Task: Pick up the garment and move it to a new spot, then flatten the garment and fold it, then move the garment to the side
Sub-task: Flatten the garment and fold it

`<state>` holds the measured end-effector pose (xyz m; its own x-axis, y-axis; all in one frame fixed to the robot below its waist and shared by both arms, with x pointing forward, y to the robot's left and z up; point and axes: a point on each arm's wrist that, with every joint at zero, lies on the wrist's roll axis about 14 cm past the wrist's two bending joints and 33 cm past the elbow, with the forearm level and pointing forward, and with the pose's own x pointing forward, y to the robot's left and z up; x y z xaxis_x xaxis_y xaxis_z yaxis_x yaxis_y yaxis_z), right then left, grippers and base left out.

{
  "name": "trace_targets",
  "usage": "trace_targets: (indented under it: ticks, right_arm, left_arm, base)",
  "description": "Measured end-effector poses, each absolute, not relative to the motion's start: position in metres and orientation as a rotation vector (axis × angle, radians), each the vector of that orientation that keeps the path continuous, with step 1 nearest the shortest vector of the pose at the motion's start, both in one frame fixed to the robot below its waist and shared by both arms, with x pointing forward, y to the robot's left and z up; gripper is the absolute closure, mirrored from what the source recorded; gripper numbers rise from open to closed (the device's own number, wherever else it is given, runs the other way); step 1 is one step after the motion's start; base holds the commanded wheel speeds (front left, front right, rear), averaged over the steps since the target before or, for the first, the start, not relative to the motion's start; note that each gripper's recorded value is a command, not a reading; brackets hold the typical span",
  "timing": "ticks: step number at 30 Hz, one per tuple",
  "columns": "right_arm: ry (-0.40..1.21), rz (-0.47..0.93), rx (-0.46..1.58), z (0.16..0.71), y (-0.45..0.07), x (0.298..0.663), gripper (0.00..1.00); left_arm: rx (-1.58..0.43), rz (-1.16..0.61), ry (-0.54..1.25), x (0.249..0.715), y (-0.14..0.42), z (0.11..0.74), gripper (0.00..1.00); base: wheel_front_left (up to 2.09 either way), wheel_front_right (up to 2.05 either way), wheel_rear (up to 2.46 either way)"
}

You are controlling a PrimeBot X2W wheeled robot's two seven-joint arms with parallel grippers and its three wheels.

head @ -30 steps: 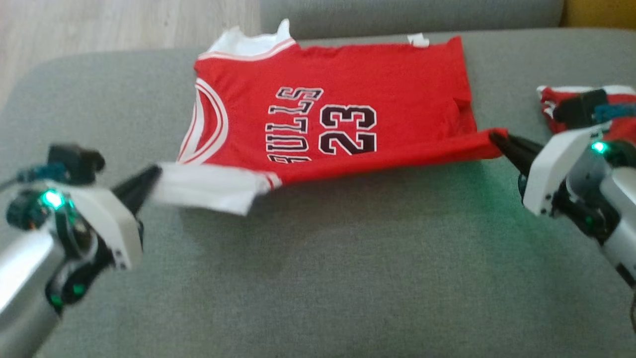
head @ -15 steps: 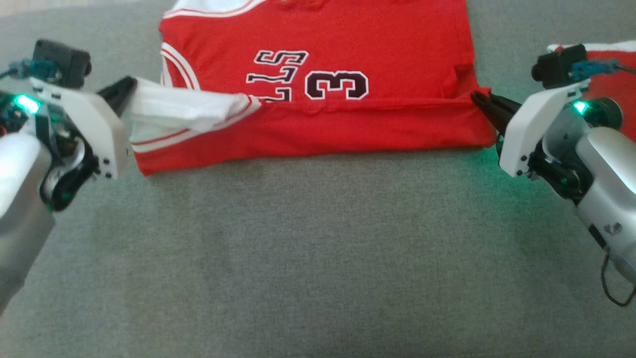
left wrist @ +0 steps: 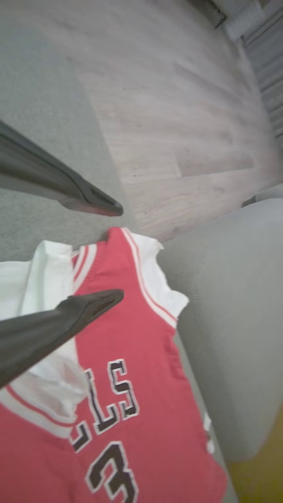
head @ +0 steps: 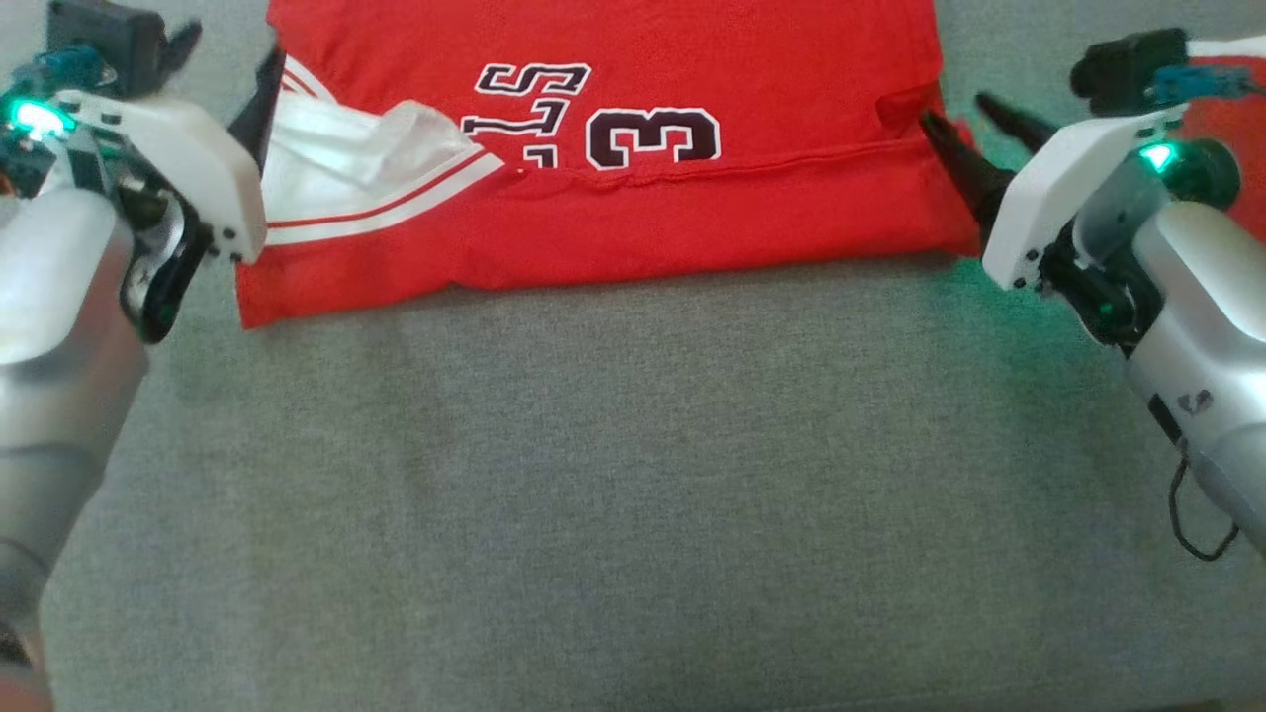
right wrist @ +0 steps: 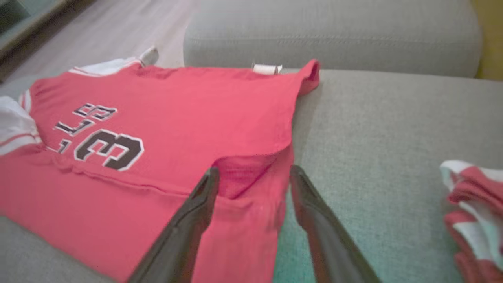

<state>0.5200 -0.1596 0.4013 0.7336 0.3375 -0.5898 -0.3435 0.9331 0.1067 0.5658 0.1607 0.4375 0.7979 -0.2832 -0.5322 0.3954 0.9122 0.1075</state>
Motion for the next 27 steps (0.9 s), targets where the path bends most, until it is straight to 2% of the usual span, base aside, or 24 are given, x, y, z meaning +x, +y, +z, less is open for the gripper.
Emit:
trace_targets:
  ticks: [4, 11, 15, 18, 21, 27]
  right_arm:
    - [0.515, 0.339, 0.039, 0.426, -0.163, 0.534, 0.00]
    - [0.151, 0.262, 0.163, 0.505, -0.170, 0.554, 0.00]
    - [-0.042, 0.210, 0.241, 0.564, -0.178, 0.554, 0.00]
    - [-0.179, 0.169, 0.271, 0.597, -0.190, 0.541, 0.00]
    - [-0.195, 0.114, 0.291, 0.579, -0.194, 0.513, 0.00]
    - [-0.082, 0.081, 0.300, 0.513, -0.163, 0.444, 0.00]
  left_arm:
    - [0.161, -0.326, 0.324, 0.582, 0.155, 0.474, 0.00]
    - [-0.043, -0.250, 0.003, 0.586, 0.150, 0.554, 0.00]
    - [-0.138, -0.212, -0.111, 0.559, 0.149, 0.587, 0.00]
    - [-0.186, -0.182, -0.162, 0.531, 0.148, 0.593, 0.00]
    - [-0.222, -0.161, -0.144, 0.498, 0.144, 0.573, 0.00]
    - [-0.249, -0.076, -0.053, 0.441, 0.155, 0.524, 0.00]
  base:
    - [0.00, 0.00, 0.00]
    - [0.00, 0.00, 0.00]
    - [0.00, 0.00, 0.00]
    - [0.00, 0.00, 0.00]
    - [0.00, 0.00, 0.00]
    - [0.00, 0.00, 0.00]
